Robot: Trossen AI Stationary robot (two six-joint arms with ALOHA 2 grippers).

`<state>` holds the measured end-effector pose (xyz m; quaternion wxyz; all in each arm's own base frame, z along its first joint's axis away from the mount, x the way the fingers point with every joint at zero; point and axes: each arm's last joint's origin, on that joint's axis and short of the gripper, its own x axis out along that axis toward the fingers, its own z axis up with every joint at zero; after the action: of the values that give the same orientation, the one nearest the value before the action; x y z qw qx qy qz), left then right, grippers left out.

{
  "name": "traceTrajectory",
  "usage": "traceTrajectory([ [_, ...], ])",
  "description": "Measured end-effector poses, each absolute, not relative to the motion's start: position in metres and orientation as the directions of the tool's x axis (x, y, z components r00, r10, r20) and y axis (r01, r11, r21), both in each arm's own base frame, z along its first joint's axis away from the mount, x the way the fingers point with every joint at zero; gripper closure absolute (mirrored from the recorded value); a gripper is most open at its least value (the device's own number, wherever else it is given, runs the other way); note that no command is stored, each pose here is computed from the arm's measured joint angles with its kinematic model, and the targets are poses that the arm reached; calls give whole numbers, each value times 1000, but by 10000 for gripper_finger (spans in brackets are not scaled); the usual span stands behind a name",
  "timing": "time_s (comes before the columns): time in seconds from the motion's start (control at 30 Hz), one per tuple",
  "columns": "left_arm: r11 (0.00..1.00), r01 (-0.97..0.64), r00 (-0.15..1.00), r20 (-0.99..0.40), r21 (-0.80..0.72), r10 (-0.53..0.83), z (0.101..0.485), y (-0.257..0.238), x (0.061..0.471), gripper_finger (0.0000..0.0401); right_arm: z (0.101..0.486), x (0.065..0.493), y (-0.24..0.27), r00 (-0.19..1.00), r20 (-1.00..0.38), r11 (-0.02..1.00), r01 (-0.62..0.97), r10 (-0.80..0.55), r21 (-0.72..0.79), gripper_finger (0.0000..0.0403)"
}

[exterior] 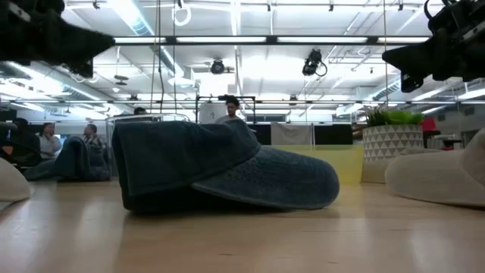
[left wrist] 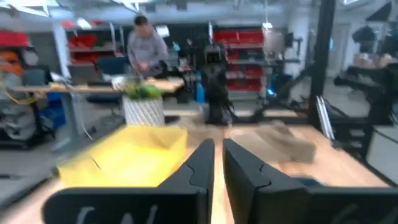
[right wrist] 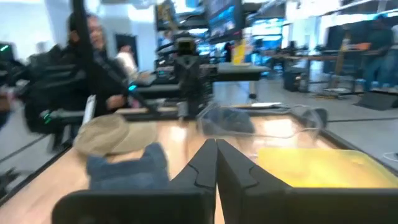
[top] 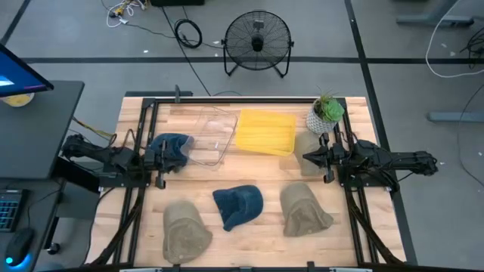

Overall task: Pick & Place hat
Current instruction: Put the top blue cap into the transparent bin

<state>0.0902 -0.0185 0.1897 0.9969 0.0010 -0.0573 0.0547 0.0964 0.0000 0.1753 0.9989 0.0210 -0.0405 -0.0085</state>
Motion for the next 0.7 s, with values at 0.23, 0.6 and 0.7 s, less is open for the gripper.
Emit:
traceTrajectory([
  [0.23,964,-265,962,66,-4,264,213,-11,80,270,188,95,0,978,207,999,15,-21,32,318],
  [0.6,817,-568,822,-21,-104,569,241,6,58,193,195,97,-4,953,266,990,133,-143,56,222],
  [0.7,793,-597,802,-58,-121,594,243,8,55,200,203,99,-4,953,266,990,134,-144,55,218],
])
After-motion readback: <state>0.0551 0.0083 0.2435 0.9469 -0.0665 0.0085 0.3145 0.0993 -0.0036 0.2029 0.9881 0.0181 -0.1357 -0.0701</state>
